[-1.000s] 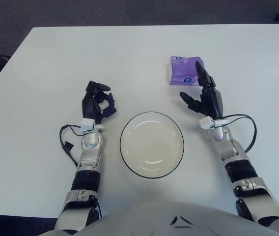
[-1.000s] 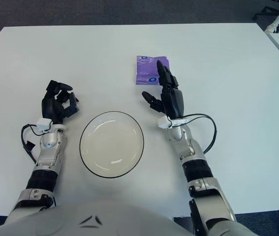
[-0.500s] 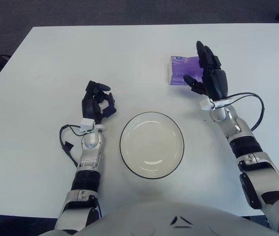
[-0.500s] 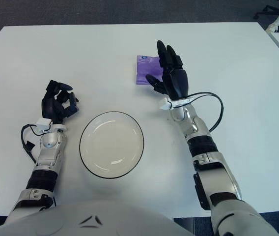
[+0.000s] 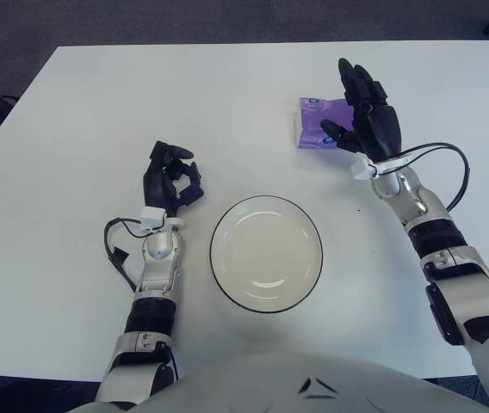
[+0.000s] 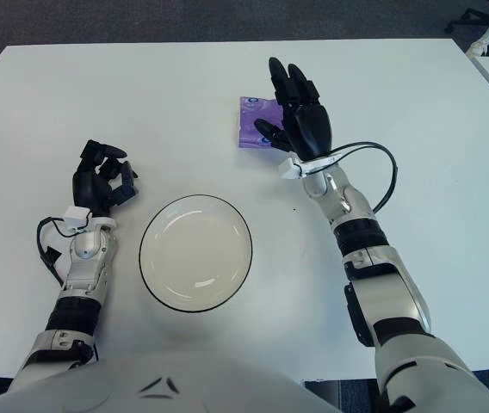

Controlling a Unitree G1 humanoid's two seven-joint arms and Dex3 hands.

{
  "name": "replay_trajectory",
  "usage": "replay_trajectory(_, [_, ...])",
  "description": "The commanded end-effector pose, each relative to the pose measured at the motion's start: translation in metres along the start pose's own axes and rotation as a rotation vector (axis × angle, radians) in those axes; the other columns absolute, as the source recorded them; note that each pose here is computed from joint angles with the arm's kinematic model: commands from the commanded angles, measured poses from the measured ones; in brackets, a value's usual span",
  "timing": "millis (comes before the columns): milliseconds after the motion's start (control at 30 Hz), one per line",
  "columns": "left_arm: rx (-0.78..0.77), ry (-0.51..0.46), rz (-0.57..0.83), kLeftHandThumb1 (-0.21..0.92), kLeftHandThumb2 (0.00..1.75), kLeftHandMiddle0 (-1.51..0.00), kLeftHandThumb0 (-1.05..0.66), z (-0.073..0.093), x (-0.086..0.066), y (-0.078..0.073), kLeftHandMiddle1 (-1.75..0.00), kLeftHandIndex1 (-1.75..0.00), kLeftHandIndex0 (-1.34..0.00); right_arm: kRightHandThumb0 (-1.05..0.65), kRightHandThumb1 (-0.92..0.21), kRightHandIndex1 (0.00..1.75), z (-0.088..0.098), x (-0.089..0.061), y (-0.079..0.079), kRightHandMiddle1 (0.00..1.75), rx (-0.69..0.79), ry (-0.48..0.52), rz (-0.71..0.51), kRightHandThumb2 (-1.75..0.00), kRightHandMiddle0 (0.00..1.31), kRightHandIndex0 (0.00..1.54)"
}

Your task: Put the tissue paper into the plate.

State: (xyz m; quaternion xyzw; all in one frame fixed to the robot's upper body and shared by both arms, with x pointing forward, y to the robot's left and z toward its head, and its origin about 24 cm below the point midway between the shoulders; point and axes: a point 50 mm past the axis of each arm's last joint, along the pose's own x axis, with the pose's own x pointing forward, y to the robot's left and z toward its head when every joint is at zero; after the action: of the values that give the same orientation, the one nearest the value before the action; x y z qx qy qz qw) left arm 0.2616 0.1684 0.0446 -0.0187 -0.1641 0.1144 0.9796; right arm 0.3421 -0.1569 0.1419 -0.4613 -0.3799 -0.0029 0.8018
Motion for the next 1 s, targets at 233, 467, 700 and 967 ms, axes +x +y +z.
replay_trajectory(233, [0.043,0.349,0.032,0.49,1.12,-0.76,-0.43,-0.06,-0.071,0.007,-1.75,-1.75,-0.48,-1.05,-0.92,0.0,-0.001,0.036,0.0,0.0,-0.103,-0.055,0.213,-0.45,0.0,0.0])
replay_trajectory(467, [0.048,0.347,0.033,0.49,1.11,-0.75,-0.43,-0.059,-0.07,0.007,-1.75,-1.75,-0.47,-1.05,-0.92,0.0,0.002,0.053,0.004,0.0,-0.135,-0.101,0.378,-0.34,0.0,0.0])
replay_trajectory(700, [0.055,0.358,0.037,0.51,1.08,-0.75,-0.42,-0.06,-0.07,0.007,-1.75,-1.75,-0.46,-1.05,-0.9,0.0,0.006,0.065,0.007,0.0,-0.11,-0.126,0.541,-0.29,0.0,0.0])
replay_trajectory(967, [0.043,0.361,0.037,0.52,1.08,-0.77,-0.42,-0.059,-0.071,0.007,-1.75,-1.75,-0.45,-1.05,-0.87,0.0,0.012,0.074,0.019,0.0,-0.069,-0.117,0.714,-0.26,0.0,0.0])
